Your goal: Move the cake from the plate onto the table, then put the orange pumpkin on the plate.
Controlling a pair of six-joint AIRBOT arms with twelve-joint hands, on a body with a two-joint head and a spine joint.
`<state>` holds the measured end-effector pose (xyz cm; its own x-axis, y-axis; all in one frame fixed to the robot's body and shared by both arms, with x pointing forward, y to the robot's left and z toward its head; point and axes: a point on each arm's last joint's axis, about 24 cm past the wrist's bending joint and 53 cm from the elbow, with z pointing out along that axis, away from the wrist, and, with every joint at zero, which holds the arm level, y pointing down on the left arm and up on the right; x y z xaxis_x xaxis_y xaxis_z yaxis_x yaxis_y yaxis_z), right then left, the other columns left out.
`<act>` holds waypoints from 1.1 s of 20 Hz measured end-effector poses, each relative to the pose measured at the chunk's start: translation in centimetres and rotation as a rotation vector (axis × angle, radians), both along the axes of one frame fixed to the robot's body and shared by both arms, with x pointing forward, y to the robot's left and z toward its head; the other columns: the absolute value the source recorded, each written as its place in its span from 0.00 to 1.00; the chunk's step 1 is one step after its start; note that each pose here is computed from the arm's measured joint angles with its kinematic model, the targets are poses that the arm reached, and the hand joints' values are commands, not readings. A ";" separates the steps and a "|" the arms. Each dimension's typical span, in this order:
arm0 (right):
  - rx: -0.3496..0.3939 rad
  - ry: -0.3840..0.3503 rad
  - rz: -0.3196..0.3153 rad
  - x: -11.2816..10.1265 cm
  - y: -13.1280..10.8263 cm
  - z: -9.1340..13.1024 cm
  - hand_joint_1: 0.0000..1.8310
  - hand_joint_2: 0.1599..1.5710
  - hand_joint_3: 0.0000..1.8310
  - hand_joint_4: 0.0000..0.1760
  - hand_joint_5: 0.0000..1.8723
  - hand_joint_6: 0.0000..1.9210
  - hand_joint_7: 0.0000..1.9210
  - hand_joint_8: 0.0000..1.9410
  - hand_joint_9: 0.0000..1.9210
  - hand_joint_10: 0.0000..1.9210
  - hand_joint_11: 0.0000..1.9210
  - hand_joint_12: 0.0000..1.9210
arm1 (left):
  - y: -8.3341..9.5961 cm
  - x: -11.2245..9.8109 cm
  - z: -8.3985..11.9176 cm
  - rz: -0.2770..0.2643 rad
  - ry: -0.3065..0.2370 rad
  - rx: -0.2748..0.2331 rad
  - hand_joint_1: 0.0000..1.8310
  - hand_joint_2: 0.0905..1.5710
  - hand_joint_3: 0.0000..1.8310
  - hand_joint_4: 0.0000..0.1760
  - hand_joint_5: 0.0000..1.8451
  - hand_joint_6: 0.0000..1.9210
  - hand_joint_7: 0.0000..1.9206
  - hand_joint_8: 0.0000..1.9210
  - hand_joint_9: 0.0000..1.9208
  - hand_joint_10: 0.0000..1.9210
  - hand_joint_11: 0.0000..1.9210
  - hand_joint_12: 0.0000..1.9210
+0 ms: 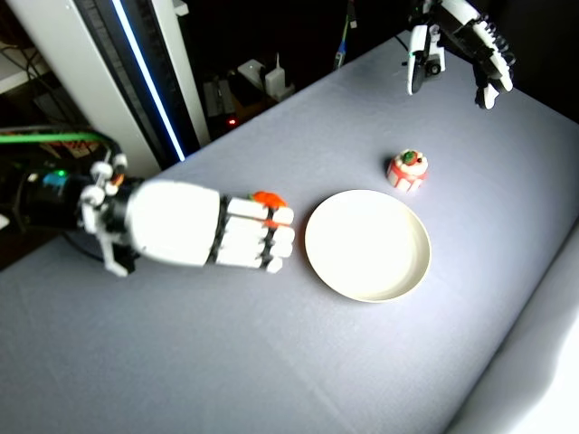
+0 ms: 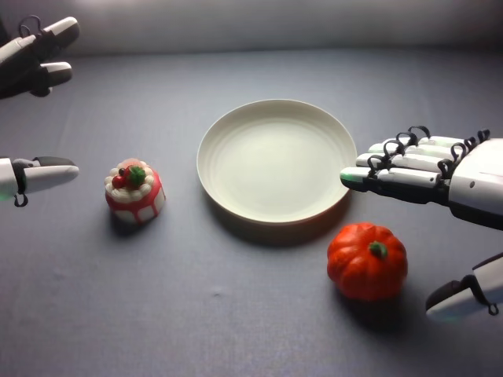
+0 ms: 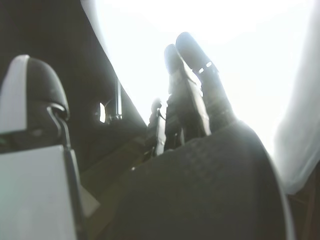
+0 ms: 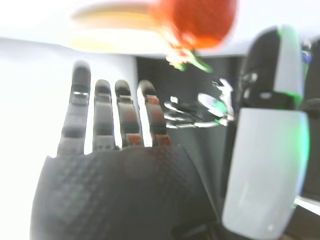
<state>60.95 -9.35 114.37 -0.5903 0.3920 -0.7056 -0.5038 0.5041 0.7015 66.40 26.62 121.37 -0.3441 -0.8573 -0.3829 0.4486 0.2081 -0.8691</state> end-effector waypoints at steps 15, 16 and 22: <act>0.067 0.046 0.053 -1.0 2.6 -1.6 0.45 0.46 0.00 0.00 0.02 0.00 0.01 0.00 0.00 0.00 0.00 0.00 | -0.4 0.1 -0.9 -0.004 0.023 0.001 0.69 0.71 0.00 0.00 0.03 0.00 0.08 0.00 0.31 0.01 0.01 0.49; 0.068 0.062 0.047 -1.0 2.6 -2.2 0.45 0.47 0.00 0.00 0.02 0.00 0.00 0.00 0.00 0.00 0.00 0.00 | -0.4 0.2 -0.8 -0.003 0.021 -0.002 0.66 0.72 0.00 0.00 0.05 0.01 0.08 0.00 0.26 0.00 0.00 0.49; 0.101 0.125 -0.003 0.0 2.1 -4.0 0.49 0.50 0.00 0.38 0.08 0.00 0.08 0.00 0.07 0.01 0.00 0.34 | -0.5 0.2 -0.6 -0.004 0.016 -0.004 0.60 0.68 0.00 0.00 0.12 0.00 0.10 0.00 0.15 0.02 0.00 0.59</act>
<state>60.96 -7.28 110.34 -0.6696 0.4594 -0.5836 -0.4083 0.4287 0.8059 66.58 26.15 120.79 -0.3538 -0.8573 -0.3739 0.4355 0.2028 -0.8771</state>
